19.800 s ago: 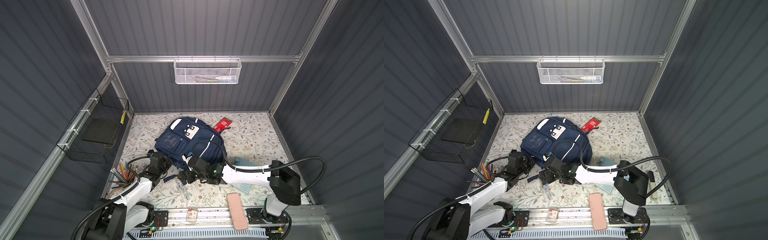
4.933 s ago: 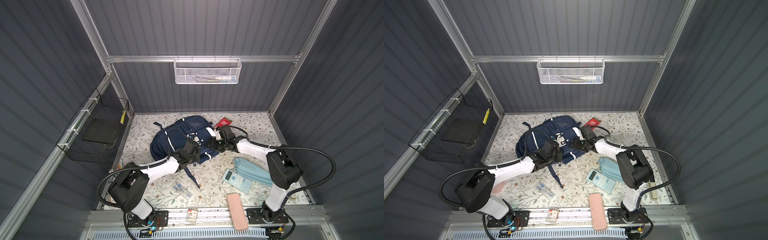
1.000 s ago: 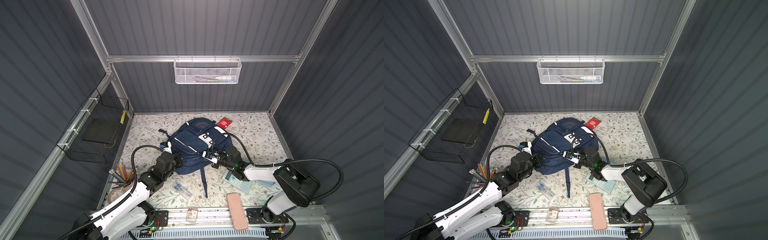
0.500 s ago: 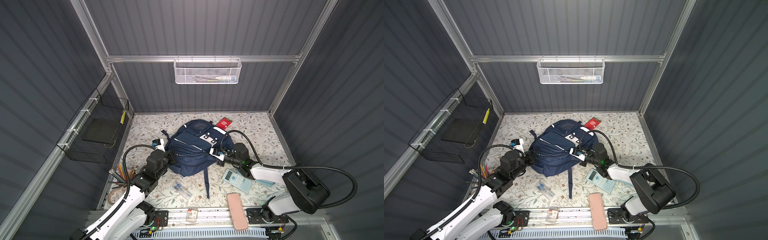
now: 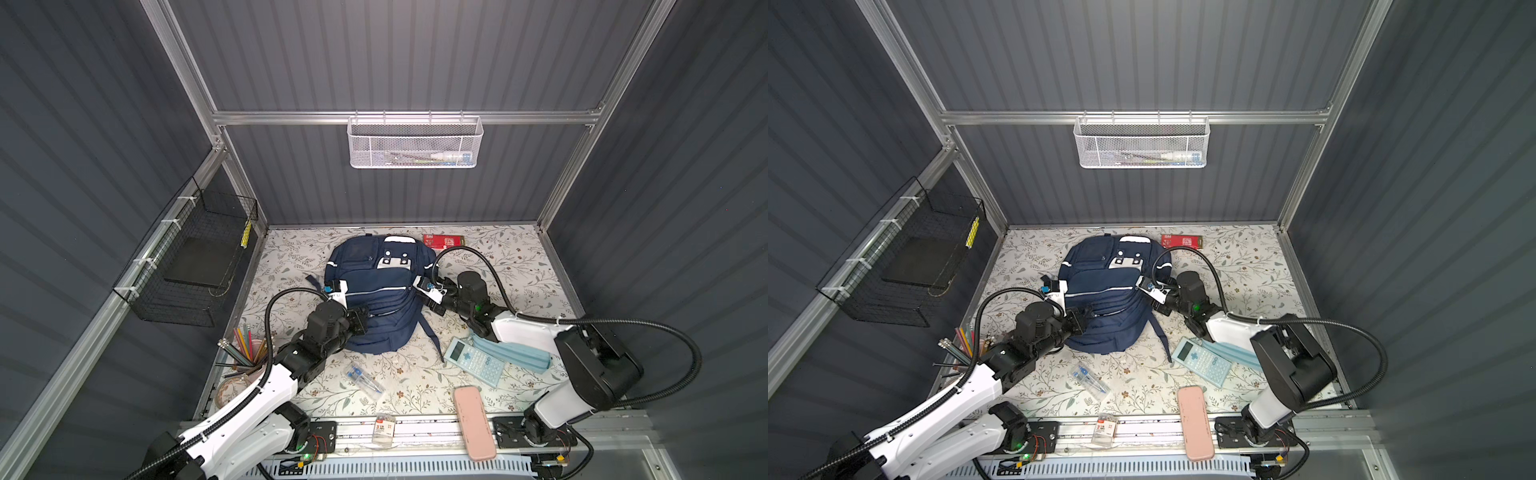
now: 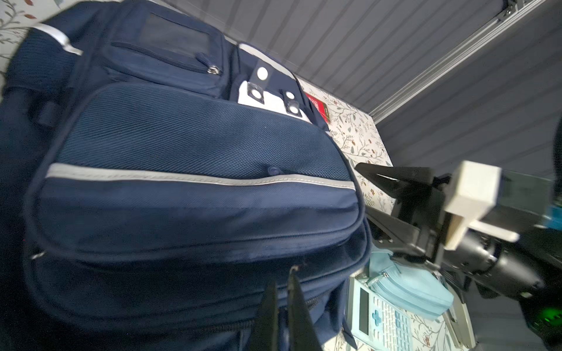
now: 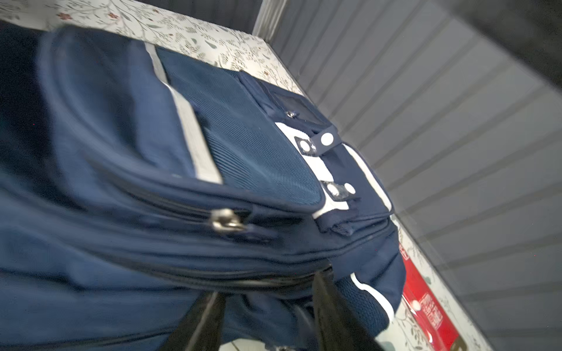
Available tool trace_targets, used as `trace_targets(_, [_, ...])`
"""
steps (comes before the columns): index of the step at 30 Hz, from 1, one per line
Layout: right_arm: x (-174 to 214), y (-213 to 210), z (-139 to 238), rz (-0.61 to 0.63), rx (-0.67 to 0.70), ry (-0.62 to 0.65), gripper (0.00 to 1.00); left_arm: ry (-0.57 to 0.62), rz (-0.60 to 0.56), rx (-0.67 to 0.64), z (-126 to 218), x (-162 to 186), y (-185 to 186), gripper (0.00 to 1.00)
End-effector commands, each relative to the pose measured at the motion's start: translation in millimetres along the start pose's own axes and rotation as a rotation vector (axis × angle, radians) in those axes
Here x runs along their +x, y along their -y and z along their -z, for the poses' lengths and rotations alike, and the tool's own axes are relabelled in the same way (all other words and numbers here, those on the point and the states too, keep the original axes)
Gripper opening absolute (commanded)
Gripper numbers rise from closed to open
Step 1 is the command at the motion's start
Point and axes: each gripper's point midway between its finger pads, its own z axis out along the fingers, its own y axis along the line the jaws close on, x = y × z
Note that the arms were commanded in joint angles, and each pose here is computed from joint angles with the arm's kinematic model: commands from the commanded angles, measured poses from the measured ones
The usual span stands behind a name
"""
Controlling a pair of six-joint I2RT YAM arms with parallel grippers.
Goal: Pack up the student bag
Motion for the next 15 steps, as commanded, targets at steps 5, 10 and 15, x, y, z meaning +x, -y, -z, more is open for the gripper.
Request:
trace_targets(5, [-45,-59,21,0.14,-0.16,0.046,0.52,0.074,0.034,0.148,-5,-30,41,0.0])
trace_targets(10, [-56,-85,8,0.171,-0.243,0.069,0.51,0.072,0.066,0.18,-9,-32,48,0.0])
trace_targets(15, [-63,-98,-15,0.172,-0.277,0.077,0.5,0.072,0.077,0.186,-8,-33,50,0.0])
